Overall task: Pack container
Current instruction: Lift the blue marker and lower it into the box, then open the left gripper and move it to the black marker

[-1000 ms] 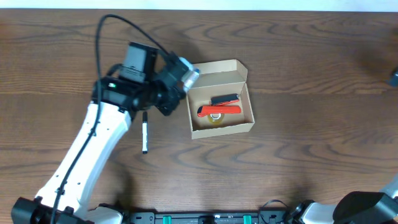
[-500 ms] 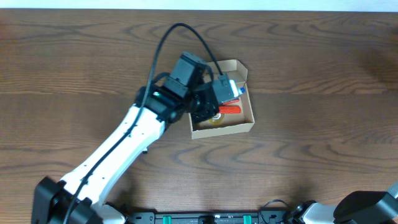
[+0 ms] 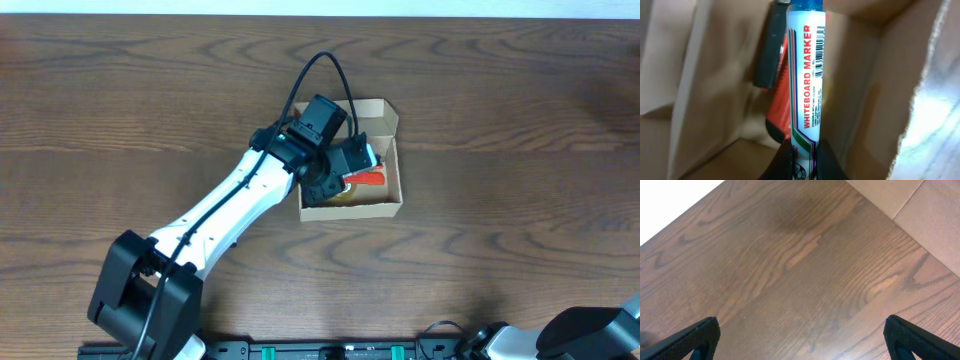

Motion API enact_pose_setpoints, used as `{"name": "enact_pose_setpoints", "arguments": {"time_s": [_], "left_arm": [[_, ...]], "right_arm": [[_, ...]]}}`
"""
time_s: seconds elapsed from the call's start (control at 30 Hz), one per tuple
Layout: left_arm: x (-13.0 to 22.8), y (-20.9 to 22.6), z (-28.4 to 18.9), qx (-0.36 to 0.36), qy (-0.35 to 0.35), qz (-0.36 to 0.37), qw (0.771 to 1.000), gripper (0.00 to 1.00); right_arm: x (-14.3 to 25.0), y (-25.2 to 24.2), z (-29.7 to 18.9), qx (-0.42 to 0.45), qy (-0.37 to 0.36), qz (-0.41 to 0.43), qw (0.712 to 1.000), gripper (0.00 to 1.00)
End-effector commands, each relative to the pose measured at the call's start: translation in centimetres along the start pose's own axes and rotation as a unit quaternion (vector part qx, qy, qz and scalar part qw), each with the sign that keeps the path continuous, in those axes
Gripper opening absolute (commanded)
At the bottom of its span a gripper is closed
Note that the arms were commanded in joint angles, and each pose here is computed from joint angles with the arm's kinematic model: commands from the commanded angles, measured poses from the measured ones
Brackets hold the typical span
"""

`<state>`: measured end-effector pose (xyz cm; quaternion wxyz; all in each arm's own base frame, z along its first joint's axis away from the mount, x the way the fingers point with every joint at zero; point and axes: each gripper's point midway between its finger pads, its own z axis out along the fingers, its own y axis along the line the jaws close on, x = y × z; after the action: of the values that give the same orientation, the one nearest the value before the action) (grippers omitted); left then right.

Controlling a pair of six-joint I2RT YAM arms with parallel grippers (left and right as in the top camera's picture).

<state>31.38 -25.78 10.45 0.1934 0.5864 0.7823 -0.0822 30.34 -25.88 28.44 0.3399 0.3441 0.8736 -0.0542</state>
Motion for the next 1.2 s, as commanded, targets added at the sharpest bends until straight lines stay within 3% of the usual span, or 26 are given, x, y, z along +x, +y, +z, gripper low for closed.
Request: {"name": "enact_pose_setpoints", "arguments": {"time_s": [0.0, 0.77, 0.8, 0.87, 1.17], "left_arm": [[-0.6, 1.3, -0.8, -0.023, -0.004, 0.016, 1.0, 0.06], [-0.9, -0.4, 4.3, 0.008, 0.019, 0.061, 0.998, 0.07], [-0.7, -0.5, 4.5, 0.01, 0.023, 0.06, 0.998, 0.09], [0.0, -0.5, 5.1, 0.014, 0.037, 0.056, 0.998, 0.26], [1.2, 0.9, 4.8, -0.025, 0.078, 0.045, 0.996, 0.45]], "right_arm": [[-0.2, 0.1, -0.2, -0.007, -0.002, -0.001, 1.0, 0.99], [-0.2, 0.6, -0.2, -0.019, -0.002, -0.001, 1.0, 0.99], [-0.2, 0.6, -0.2, -0.02, -0.002, -0.001, 1.0, 0.99], [-0.2, 0.6, -0.2, -0.02, -0.002, -0.001, 1.0, 0.99], [-0.2, 0.6, -0.2, -0.02, -0.002, -0.001, 1.0, 0.99]]}}
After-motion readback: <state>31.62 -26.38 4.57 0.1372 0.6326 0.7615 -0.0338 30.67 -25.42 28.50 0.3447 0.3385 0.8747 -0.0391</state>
